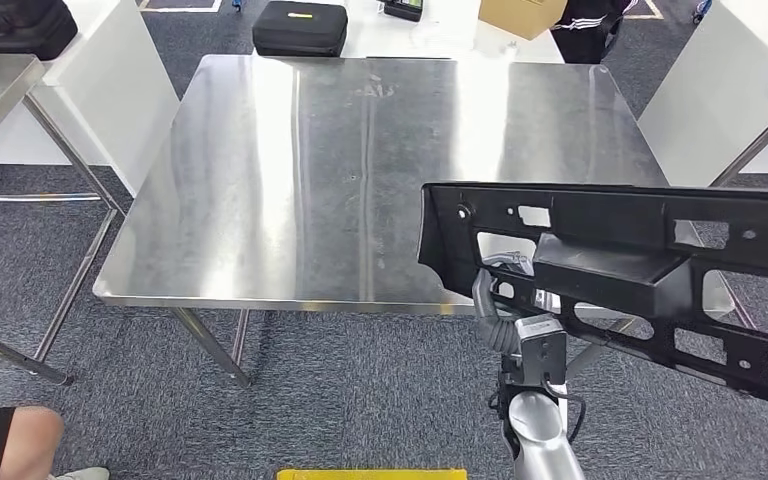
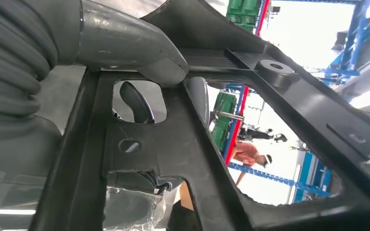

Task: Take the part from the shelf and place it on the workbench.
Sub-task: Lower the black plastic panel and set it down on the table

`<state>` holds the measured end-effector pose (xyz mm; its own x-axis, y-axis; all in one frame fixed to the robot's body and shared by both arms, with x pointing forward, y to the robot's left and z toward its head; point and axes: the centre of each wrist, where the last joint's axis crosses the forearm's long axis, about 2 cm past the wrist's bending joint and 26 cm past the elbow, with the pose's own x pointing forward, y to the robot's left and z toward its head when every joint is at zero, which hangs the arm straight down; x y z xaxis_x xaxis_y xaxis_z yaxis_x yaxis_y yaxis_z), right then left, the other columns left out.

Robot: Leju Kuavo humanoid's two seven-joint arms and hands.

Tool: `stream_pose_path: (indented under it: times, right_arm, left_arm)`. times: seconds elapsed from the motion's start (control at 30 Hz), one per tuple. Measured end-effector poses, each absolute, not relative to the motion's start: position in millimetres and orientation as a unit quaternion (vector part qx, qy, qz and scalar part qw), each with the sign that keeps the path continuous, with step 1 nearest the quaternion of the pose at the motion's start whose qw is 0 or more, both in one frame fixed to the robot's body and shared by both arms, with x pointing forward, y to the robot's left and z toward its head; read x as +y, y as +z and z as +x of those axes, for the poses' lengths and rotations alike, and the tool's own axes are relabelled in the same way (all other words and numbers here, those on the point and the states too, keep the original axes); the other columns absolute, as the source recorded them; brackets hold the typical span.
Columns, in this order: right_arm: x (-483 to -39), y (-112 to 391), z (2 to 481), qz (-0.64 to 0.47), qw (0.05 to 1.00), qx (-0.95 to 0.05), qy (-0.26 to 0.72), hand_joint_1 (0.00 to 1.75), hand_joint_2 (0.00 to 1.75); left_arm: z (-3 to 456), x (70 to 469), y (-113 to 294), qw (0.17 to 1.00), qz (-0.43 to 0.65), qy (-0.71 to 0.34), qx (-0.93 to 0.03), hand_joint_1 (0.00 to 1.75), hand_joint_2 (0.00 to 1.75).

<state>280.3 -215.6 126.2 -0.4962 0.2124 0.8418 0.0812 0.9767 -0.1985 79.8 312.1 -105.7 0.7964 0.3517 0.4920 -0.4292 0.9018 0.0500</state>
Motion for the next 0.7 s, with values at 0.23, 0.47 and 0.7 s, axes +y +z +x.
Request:
stream_pose_path:
  times: [0.23, 0.47, 0.7]
  right_arm:
    - [-216.5, 124.8, 279.2, -0.086, 0.496, -0.861, 0.067, 1.75, 1.75]
    - [-216.5, 126.0, 280.2, -0.087, 0.495, -0.862, 0.065, 1.75, 1.75]
    - [-216.9, 125.6, 280.0, -0.088, 0.496, -0.862, 0.062, 1.75, 1.75]
  left_arm:
    - [81.9, 311.0, -105.4, 0.945, 0.077, 0.201, -0.245, 0.0, 1.75]
    - [86.4, 312.5, -104.5, 0.945, 0.077, 0.198, -0.25, 0.0, 1.75]
    - [84.8, 313.4, -104.8, 0.945, 0.078, 0.198, -0.249, 0.0, 1.75]
